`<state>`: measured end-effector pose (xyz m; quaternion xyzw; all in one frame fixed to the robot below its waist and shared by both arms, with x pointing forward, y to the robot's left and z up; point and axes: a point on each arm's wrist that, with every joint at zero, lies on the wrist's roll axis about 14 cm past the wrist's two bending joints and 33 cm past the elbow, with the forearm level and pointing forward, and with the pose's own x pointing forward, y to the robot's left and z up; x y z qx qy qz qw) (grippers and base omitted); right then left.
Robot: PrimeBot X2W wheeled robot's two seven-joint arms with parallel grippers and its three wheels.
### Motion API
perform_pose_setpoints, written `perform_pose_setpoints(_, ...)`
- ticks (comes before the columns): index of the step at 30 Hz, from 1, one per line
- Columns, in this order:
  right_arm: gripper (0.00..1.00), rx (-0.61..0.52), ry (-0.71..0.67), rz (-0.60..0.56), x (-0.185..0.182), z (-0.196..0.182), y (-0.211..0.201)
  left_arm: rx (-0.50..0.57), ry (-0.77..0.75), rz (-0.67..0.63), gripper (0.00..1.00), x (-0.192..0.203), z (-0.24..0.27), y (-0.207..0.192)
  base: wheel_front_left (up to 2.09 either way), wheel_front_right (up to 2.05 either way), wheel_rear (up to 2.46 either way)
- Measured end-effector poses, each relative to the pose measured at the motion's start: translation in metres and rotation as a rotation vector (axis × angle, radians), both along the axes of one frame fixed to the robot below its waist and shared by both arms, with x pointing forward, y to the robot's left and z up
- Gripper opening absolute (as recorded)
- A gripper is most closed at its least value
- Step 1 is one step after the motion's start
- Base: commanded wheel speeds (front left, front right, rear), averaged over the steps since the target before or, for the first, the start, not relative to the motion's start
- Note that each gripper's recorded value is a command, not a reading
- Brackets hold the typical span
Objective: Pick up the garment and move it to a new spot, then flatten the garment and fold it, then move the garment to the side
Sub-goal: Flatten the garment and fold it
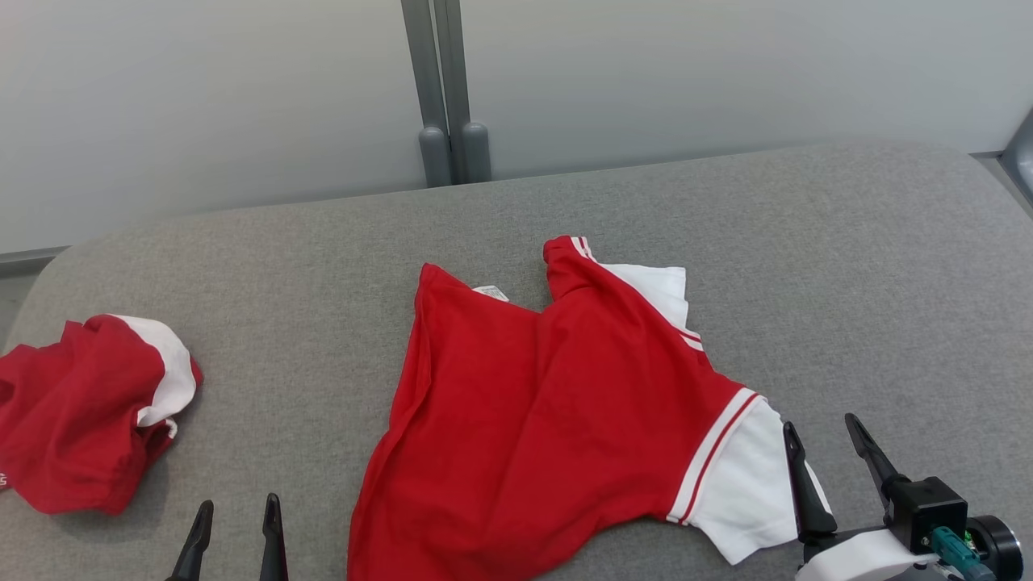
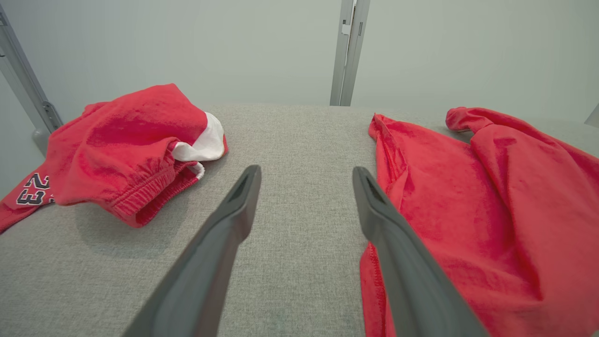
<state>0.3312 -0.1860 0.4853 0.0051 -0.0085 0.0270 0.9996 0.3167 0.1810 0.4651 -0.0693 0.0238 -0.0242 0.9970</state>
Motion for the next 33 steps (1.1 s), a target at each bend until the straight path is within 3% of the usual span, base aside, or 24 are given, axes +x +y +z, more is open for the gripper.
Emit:
perform_pose_setpoints(23, 1.0, -0.005, -0.038, 0.0, 0.004, 0.012, -0.002, -0.017, 0.015, -0.032, 1.0, 0.002, -0.005, -0.011, 0.0, 0.0, 0.0)
perform_pose_setpoints(27, 1.0, -0.034, -0.093, 0.039, 0.011, 0.031, 0.001, -0.099, 0.075, -0.079, 1.0, -0.004, -0.021, -0.031, 0.0, 0.0, 0.0)
perform_pose_setpoints(30, 1.0, -0.076, 0.009, 0.096, 0.004, 0.0, 0.002, -0.154, 0.21, -0.161, 1.0, -0.011, -0.038, -0.049, 0.0, 0.0, 0.0)
perform_pose_setpoints(33, 1.0, -0.118, 0.215, 0.129, -0.01, -0.048, -0.006, -0.16, 0.325, -0.216, 1.0, -0.017, -0.047, -0.053, 0.0, 0.0, 0.0)
